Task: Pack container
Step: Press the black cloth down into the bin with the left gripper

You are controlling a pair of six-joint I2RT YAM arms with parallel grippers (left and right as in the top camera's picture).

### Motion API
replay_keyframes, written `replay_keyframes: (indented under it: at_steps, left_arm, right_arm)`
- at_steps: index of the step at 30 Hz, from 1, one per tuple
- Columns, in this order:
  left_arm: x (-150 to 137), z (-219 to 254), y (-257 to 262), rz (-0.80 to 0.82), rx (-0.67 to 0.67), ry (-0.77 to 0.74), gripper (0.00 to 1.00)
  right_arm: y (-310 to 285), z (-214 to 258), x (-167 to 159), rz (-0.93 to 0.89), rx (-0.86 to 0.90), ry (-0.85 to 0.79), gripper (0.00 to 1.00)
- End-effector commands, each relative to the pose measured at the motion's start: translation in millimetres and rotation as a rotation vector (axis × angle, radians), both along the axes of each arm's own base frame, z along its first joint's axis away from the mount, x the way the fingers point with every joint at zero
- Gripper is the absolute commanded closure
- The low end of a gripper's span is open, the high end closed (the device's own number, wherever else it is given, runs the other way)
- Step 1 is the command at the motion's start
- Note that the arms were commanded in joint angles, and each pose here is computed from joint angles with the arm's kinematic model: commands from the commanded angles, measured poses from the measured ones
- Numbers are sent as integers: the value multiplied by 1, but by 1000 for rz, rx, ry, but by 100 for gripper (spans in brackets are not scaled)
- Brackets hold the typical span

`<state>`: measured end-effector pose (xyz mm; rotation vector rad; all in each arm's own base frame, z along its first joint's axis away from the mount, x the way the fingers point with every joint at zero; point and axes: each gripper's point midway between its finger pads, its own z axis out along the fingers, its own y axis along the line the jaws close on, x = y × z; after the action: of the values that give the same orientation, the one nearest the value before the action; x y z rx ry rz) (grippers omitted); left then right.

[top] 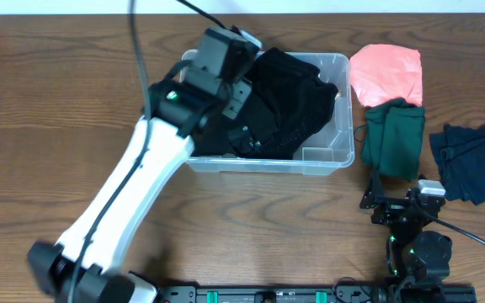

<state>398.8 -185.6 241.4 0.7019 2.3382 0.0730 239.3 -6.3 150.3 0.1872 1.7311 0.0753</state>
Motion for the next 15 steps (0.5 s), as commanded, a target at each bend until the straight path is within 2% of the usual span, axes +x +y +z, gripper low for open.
replay_keyframes:
  at_steps: [1,8,15]
  left_arm:
    - [6,-48,-5,-7,27,114,57]
    - [11,-130,-7,20,106,290,58]
    - [-3,-169,0,45,160,416,58]
  right_arm:
    - [-2,-1,0,-10,10,-1,1]
    - [-2,-1,0,-10,10,-1,1]
    - [-2,-1,0,-10,10,-1,1]
